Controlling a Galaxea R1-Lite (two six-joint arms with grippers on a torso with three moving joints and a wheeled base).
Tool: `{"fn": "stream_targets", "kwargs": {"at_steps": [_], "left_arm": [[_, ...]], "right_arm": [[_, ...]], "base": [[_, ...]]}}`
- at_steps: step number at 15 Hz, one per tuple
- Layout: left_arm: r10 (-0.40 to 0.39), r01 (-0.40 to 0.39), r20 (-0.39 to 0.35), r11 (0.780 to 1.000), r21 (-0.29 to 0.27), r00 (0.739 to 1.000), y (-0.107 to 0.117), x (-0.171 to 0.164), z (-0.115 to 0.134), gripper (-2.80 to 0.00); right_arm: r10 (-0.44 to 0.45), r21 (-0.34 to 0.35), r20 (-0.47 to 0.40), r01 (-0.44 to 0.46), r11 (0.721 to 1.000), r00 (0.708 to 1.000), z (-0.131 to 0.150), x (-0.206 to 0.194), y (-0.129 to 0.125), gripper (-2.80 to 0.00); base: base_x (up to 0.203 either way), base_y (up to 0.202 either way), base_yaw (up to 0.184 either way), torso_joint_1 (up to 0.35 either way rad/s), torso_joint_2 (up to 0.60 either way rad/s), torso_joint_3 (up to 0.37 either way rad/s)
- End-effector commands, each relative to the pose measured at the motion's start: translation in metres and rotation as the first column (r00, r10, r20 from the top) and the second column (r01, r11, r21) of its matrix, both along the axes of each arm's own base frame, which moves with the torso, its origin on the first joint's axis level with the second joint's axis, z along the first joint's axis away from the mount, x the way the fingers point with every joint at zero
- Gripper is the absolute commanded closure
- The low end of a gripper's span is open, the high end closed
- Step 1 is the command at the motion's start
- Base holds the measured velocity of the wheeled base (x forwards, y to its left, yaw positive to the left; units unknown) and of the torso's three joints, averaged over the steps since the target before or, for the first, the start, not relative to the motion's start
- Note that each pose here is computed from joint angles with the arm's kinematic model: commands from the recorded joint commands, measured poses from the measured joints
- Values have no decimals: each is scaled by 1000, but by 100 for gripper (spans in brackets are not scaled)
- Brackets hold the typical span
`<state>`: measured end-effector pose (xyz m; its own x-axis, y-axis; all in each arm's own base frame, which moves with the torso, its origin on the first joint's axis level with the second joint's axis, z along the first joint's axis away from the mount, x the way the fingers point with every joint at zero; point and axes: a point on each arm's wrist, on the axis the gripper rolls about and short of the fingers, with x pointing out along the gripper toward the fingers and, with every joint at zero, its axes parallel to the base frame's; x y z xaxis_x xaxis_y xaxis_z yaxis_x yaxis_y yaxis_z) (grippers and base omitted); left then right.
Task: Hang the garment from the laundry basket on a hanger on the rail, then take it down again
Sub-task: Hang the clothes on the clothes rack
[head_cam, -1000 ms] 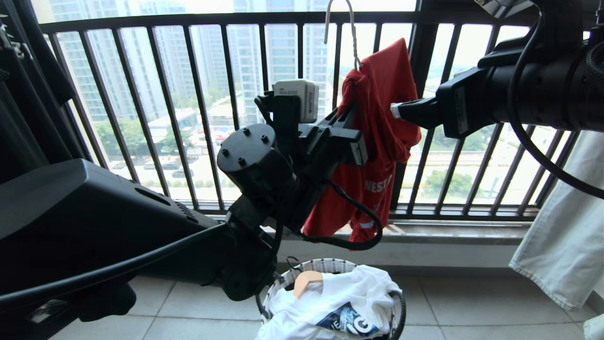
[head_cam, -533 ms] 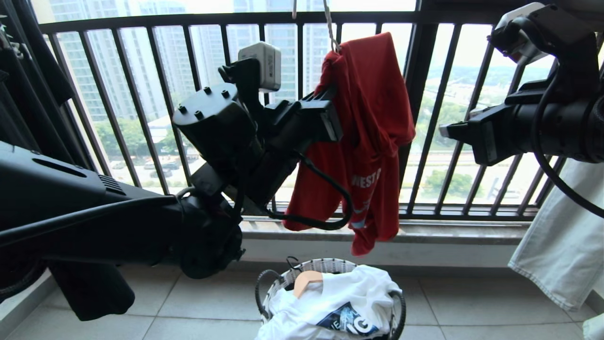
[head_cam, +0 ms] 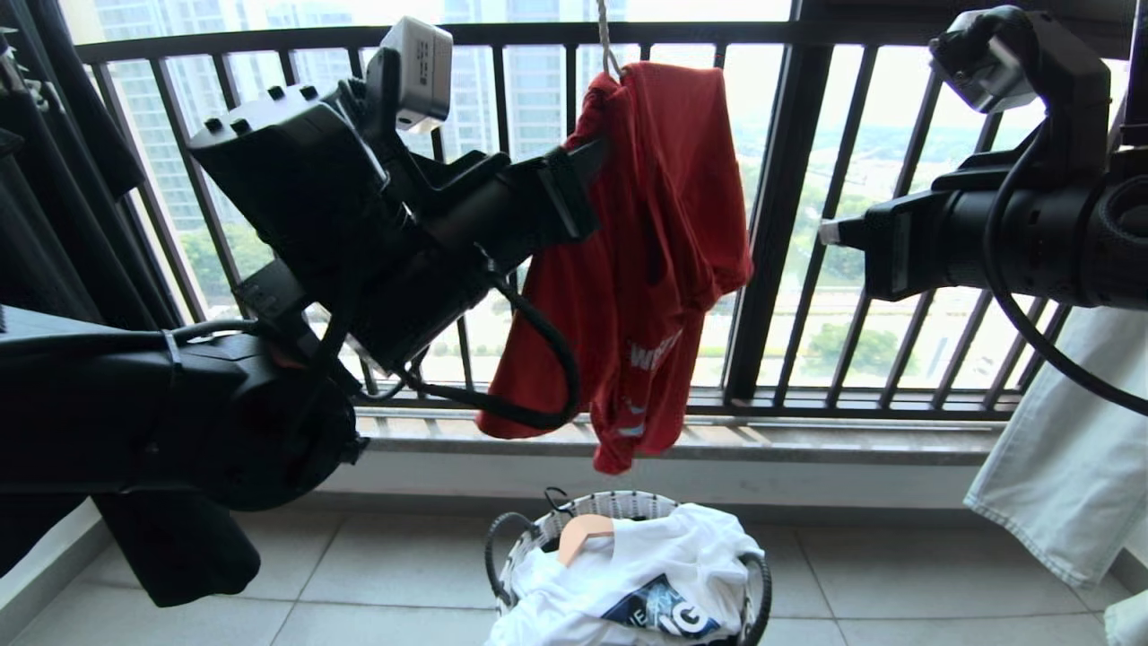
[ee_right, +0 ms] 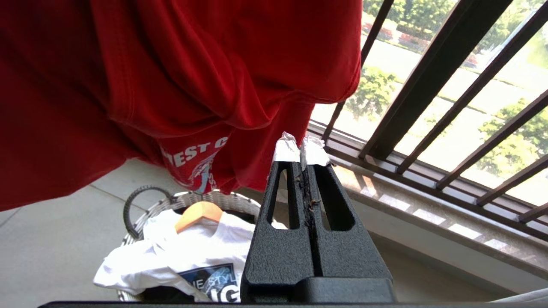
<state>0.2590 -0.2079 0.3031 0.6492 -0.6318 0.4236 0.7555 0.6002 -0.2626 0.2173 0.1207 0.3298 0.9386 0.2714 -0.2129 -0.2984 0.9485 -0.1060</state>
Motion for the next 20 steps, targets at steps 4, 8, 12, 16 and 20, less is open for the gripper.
{"fn": "stream_targets", "kwargs": {"at_steps": [4, 8, 12, 16, 20], "left_arm": [[-104, 104, -40, 995, -3, 994, 27, -3, 11, 0], [-103, 103, -40, 995, -2, 994, 28, -2, 12, 0], [-103, 103, -42, 995, -2, 994, 28, -2, 11, 0], [-103, 103, -42, 995, -2, 994, 28, -2, 11, 0], [-103, 103, -36, 995, -5, 994, 29, -4, 13, 0]], "right_arm": [[100, 91, -68, -93, 991, 993, -9, 3, -1, 0], [168, 68, -154, -159, 985, 974, -34, 4, 11, -280], [192, 20, -153, -191, 981, 970, -50, 18, 31, -280], [172, -129, -49, -177, 976, 984, -59, 36, 43, -280], [161, -175, 29, -154, 972, 986, -69, 57, 55, -280]], "base": [[0, 0, 0, 0, 0, 0], [0, 0, 0, 0, 0, 0], [0, 0, 0, 0, 0, 0], [0, 0, 0, 0, 0, 0], [0, 0, 0, 0, 0, 0]]}}
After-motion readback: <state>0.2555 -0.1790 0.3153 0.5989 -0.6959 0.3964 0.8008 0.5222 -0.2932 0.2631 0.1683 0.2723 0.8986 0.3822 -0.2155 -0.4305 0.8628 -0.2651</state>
